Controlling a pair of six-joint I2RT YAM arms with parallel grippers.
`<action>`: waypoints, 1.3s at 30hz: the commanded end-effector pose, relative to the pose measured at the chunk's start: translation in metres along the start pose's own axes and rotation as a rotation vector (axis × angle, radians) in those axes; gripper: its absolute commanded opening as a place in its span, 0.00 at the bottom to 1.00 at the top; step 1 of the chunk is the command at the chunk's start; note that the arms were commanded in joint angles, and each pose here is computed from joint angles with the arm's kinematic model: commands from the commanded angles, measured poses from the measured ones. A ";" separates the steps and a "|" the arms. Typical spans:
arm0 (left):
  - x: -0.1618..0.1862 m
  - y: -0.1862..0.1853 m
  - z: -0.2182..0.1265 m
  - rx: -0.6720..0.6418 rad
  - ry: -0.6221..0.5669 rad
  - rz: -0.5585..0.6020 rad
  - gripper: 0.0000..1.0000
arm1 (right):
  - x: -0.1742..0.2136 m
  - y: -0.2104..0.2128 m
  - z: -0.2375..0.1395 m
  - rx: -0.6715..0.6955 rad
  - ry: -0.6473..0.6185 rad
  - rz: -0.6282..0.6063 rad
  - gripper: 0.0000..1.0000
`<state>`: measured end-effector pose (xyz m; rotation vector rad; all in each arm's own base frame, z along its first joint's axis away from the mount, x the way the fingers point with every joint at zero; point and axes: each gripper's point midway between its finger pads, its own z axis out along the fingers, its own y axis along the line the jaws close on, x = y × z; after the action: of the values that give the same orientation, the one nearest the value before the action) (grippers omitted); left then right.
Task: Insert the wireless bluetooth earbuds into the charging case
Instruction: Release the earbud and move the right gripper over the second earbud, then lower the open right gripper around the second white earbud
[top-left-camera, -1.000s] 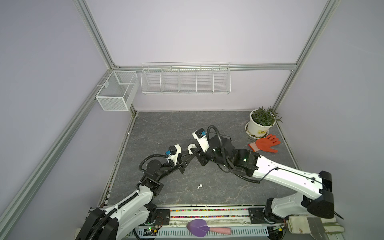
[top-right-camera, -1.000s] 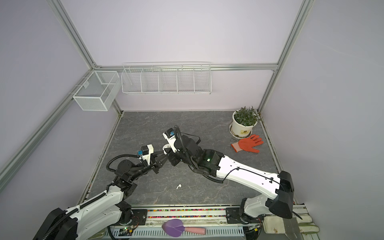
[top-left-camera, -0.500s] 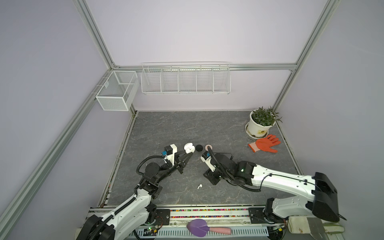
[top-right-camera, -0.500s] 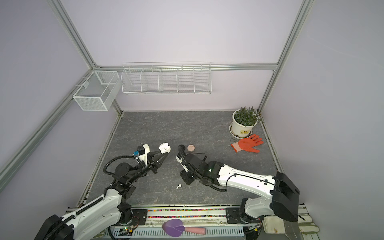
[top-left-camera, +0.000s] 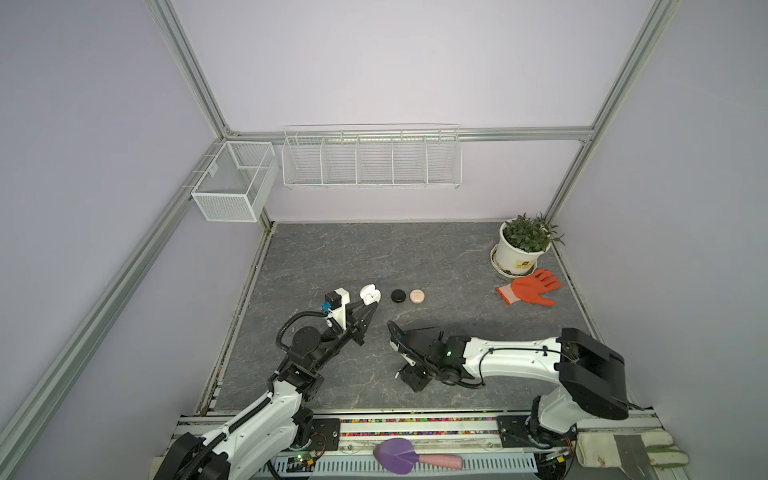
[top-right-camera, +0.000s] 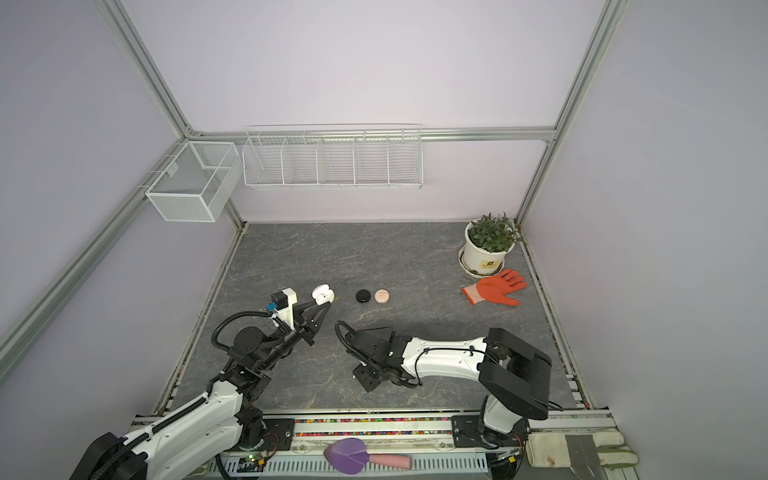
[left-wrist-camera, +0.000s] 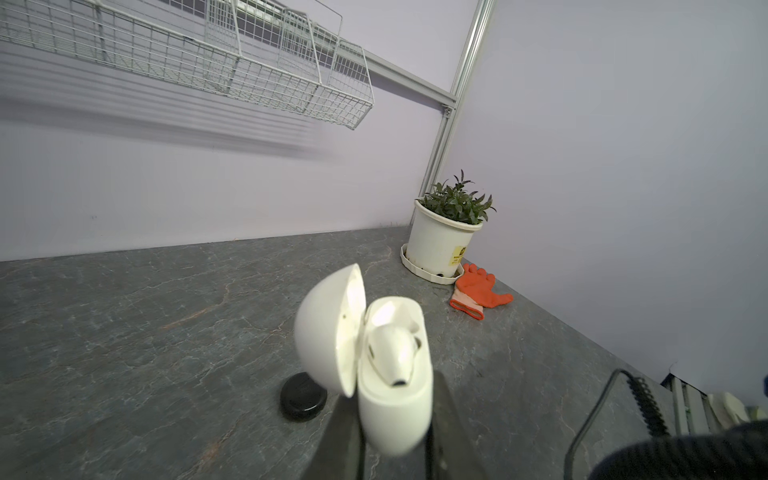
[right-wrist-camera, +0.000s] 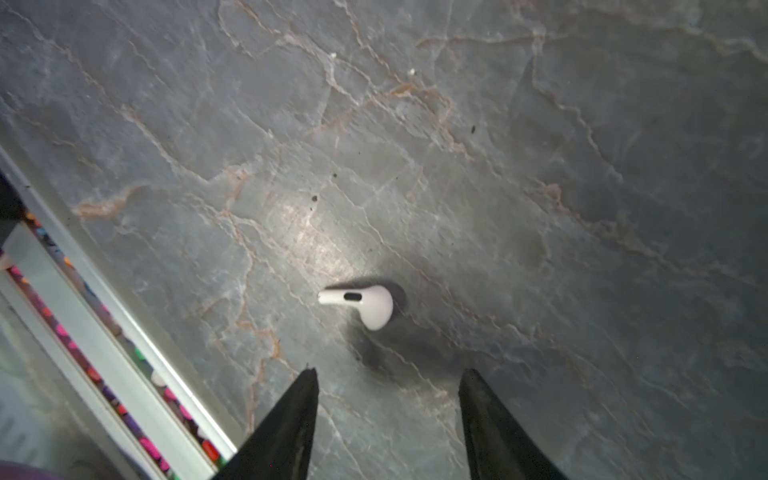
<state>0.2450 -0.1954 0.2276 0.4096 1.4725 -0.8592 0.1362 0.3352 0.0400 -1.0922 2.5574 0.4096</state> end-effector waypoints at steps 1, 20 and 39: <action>-0.008 0.011 -0.005 -0.050 -0.035 0.013 0.00 | -0.024 -0.001 -0.006 0.063 -0.086 -0.049 0.61; -0.006 0.028 -0.013 -0.133 -0.023 -0.017 0.00 | -0.029 0.002 0.020 0.178 -0.058 -0.190 0.65; -0.009 0.033 -0.020 -0.172 -0.033 -0.024 0.00 | -0.010 0.003 0.010 0.180 -0.025 -0.132 0.56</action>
<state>0.2552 -0.1614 0.2278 0.2678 1.5032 -0.7558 0.1464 0.3536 0.0286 -1.2012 2.4113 0.1403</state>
